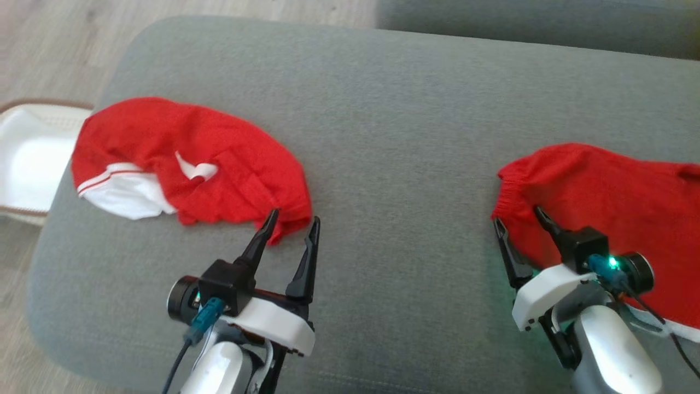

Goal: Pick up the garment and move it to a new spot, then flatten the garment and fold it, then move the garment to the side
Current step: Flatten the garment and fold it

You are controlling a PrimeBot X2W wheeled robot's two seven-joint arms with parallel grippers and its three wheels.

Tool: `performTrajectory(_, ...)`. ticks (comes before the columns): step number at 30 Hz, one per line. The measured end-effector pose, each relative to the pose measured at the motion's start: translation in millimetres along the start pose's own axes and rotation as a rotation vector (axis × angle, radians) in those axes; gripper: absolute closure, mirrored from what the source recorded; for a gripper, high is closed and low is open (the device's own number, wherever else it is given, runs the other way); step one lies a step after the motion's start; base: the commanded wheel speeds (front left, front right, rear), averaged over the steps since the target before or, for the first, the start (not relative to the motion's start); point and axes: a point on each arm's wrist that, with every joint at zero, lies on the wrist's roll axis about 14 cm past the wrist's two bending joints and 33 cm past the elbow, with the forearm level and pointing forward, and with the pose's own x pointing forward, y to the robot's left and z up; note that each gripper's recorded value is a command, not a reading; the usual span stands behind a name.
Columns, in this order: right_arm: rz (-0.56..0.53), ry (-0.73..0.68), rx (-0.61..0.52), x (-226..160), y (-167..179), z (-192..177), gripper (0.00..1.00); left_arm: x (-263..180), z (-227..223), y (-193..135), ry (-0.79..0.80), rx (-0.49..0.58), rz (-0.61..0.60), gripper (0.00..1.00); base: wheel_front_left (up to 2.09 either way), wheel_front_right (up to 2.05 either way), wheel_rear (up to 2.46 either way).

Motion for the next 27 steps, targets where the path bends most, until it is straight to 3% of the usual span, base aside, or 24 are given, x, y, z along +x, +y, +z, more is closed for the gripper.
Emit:
performTrajectory(12,0.047,0.064,-0.035,16,10,-22,0.00,-5,-4,11,0.015,0.000,0.040,0.00,0.00,0.00,0.00)
performTrajectory(13,0.041,0.067,-0.031,16,8,-23,0.04,-5,-4,11,0.016,0.000,0.044,0.00,0.00,0.00,0.00)
performTrajectory(14,0.036,0.069,-0.024,17,6,-23,0.95,-5,-4,10,0.016,0.000,0.043,0.00,0.00,0.00,0.00)
performTrajectory(16,0.024,0.068,0.005,18,4,-24,1.00,-4,-5,9,0.018,0.000,0.041,0.00,0.00,0.00,0.00)
performTrajectory(20,0.032,0.051,0.084,20,12,-20,1.00,-3,-5,7,0.018,-0.001,0.031,0.00,0.00,0.00,0.00)
performTrajectory(27,0.157,0.015,0.263,17,56,3,1.00,2,-3,-2,0.011,0.001,-0.002,0.00,0.00,0.00,0.00)
